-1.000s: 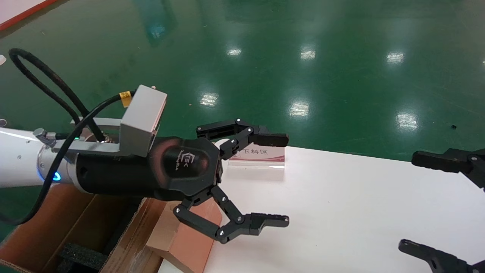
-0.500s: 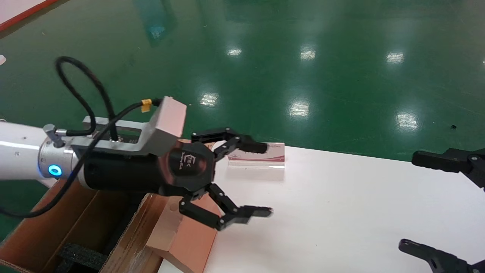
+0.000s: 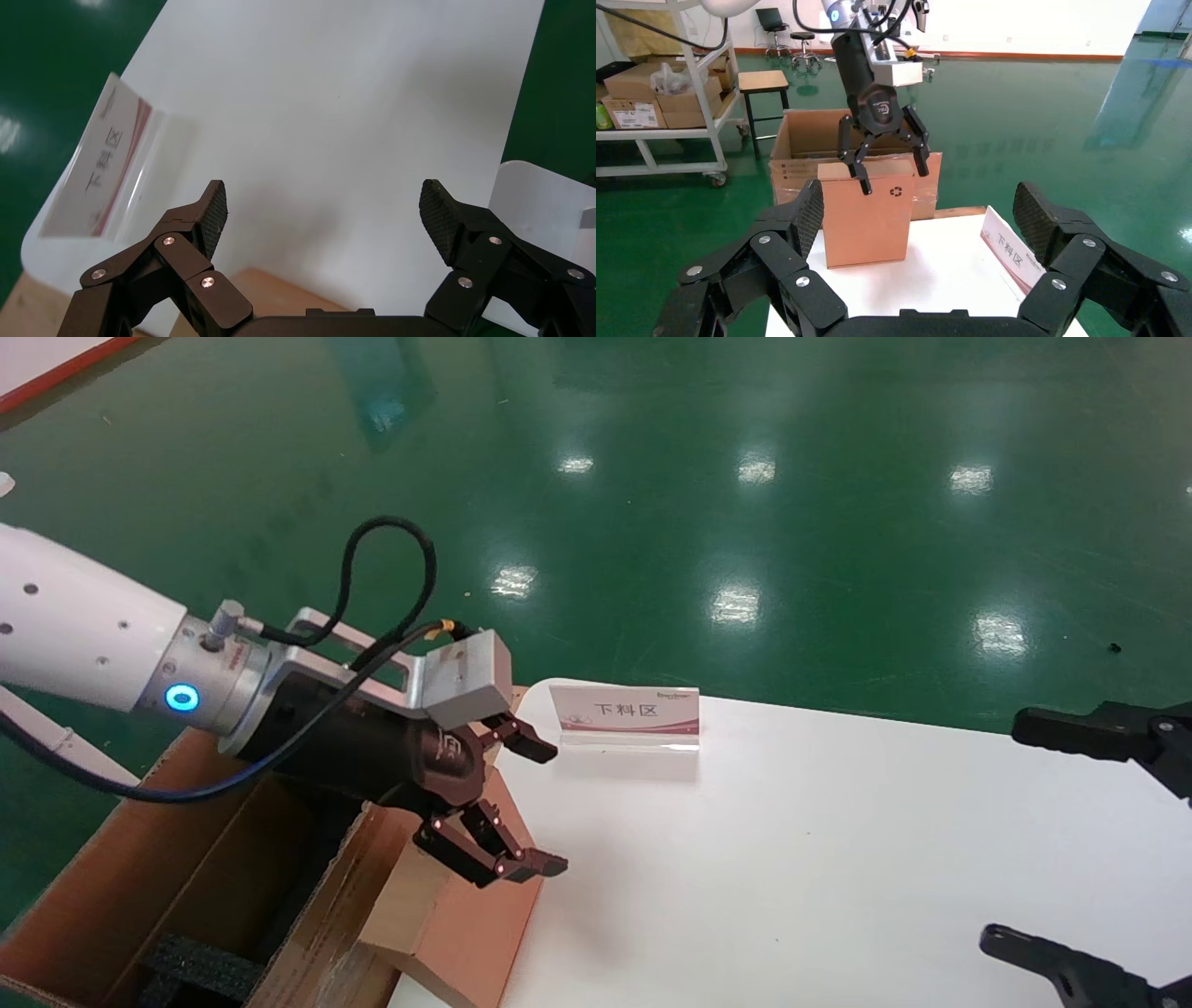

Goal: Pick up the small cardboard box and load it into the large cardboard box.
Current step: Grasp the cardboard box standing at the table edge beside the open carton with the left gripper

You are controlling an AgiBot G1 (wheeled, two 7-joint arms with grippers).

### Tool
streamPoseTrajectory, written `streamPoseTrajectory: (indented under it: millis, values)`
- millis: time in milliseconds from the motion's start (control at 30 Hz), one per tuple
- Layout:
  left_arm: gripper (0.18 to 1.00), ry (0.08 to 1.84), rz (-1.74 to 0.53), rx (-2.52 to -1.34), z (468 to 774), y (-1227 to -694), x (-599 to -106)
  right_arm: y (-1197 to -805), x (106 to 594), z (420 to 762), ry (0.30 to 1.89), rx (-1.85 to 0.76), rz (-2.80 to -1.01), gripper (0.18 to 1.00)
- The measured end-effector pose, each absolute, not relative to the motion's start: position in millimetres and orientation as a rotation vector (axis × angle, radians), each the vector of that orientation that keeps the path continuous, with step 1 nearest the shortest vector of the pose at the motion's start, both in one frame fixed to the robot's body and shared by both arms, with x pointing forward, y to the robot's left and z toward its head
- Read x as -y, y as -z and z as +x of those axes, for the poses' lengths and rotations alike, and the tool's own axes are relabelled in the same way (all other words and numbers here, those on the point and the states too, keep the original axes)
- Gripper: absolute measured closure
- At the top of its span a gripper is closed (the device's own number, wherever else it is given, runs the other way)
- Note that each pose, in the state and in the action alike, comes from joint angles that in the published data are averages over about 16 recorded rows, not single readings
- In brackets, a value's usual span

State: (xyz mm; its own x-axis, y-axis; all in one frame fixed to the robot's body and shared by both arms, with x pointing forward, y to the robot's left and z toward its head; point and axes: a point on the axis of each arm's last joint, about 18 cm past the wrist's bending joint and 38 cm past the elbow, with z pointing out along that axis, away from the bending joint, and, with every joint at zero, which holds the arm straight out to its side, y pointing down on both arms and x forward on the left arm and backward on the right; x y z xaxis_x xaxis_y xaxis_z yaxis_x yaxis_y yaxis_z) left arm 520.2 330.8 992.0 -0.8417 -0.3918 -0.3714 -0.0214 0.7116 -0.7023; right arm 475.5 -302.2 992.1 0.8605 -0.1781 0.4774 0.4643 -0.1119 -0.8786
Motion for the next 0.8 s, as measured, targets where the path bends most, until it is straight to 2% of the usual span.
streamPoseTrajectory:
  millis: [800]
  values:
    - [0.184, 0.494, -0.847, -2.565, 513.7, -1012.0, -324.7, -992.1, 302.2, 475.5, 0.552, 0.230, -1.595, 0.178]
